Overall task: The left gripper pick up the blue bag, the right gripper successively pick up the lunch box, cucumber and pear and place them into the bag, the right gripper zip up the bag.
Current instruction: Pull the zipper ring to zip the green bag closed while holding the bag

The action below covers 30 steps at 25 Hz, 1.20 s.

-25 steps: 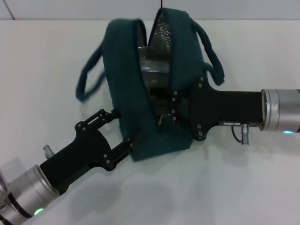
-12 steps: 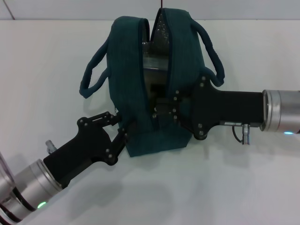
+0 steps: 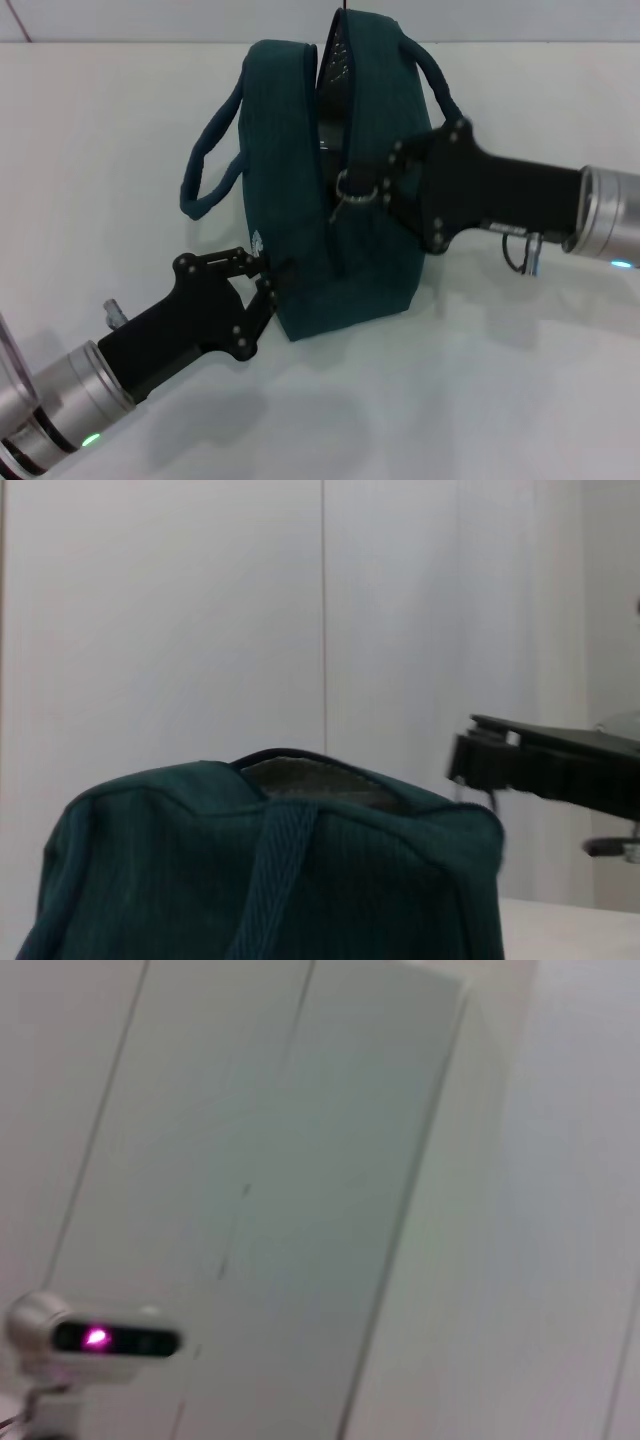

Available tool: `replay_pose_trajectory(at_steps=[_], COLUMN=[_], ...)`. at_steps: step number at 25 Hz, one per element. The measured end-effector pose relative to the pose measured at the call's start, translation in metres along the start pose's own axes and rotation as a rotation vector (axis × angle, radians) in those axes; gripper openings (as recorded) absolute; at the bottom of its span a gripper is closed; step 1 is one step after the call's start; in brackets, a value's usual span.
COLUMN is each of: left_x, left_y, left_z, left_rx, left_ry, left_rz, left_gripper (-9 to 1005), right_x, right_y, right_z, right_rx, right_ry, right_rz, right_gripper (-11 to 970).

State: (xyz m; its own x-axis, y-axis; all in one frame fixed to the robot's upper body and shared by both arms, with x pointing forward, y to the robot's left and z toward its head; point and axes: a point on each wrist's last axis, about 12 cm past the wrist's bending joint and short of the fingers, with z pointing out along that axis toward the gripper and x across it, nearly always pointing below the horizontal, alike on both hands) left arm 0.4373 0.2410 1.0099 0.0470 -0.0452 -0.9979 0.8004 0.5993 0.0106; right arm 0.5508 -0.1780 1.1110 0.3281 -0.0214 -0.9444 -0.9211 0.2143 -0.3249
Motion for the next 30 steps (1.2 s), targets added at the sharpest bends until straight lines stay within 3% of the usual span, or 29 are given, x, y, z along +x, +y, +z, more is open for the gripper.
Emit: replay_pose_trajectory(at_steps=[16,19,25,30], left_x=[0.002,0.002,-0.001,-0.006], left_y=[-0.008,-0.009,-0.008,-0.006], left_z=[-0.002,-0.004,-0.002,0.001], left_rx=[0.089,0.091,0.103,0.126], left_ry=[0.027,0.02,0.0,-0.025], left_rz=[0.062,0.058,0.066,0.079], left_gripper=[70,71,69,67], right_x=[-0.008,-0.009,-0.021,-0.021], right_y=[-0.009,-0.01,-0.009,-0.008], right_z=[-0.005,-0.01,-0.031,-0.06], right_rx=[0.094,0.095,-0.1,-0.146], right_ry=[-0.08,-0.082,-0.037,0.027], right_rz=[-0.032,0.003,0.14,0.2], right_gripper=[17,31,58,80])
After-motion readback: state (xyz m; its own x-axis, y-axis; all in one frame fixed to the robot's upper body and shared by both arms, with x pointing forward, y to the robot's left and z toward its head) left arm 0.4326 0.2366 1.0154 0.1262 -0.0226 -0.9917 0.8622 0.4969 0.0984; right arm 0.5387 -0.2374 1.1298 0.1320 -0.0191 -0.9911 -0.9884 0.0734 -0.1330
